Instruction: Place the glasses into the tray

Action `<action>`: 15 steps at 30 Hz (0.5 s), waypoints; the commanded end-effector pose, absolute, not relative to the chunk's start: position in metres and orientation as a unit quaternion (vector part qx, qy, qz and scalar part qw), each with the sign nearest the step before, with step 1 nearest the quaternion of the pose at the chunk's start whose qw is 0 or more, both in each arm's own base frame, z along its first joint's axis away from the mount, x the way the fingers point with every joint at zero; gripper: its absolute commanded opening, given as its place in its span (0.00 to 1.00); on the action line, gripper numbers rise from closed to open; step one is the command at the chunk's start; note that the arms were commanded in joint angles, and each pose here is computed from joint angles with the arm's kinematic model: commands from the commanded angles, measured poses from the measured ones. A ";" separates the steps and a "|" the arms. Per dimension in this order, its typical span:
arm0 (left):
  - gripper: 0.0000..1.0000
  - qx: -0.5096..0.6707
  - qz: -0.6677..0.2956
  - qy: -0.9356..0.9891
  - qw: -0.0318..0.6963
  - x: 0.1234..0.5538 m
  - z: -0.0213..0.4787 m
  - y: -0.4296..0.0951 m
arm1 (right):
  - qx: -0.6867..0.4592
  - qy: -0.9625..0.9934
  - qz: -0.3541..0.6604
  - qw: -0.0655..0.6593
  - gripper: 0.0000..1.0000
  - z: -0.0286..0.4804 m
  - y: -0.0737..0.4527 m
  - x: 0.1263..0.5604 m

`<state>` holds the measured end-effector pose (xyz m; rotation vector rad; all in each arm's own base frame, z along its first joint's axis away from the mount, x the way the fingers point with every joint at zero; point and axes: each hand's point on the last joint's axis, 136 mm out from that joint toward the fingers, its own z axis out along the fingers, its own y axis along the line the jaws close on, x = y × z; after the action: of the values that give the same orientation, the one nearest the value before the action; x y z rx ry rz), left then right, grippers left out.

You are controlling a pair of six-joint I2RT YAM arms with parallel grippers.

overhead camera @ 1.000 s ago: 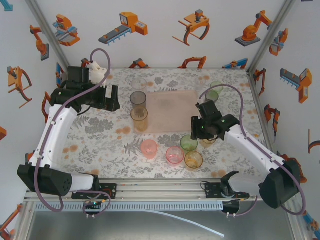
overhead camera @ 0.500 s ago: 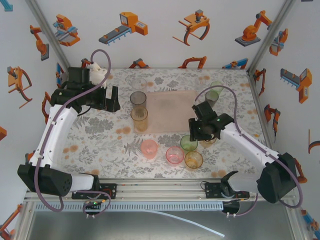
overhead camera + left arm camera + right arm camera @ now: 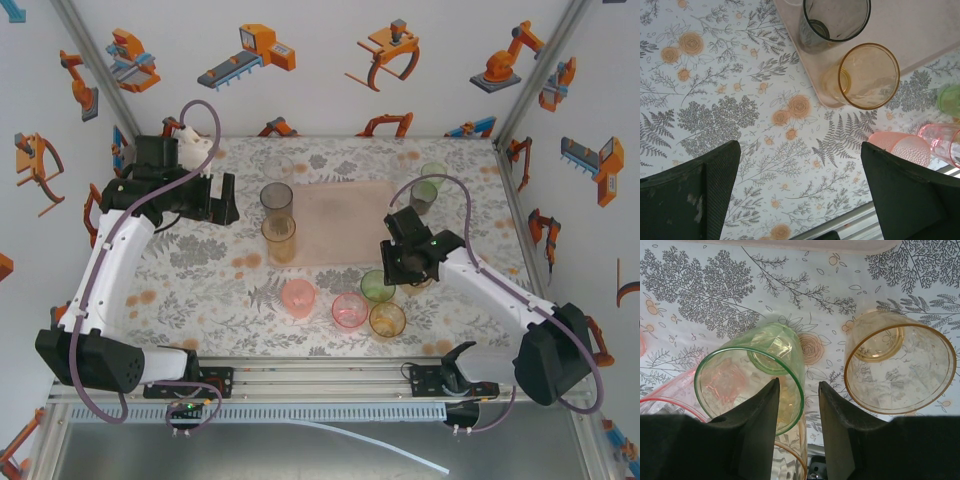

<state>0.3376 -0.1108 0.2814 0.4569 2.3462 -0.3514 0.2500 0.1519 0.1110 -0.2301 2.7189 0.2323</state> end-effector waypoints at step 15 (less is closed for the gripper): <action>0.99 0.179 -0.158 0.901 0.361 0.328 0.286 -0.115 | -0.076 0.973 0.072 0.205 0.28 0.102 0.153 0.255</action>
<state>0.3335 -0.1131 0.2802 0.4651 2.3456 -0.3754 0.2548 0.1550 0.1059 -0.2297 2.7148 0.2286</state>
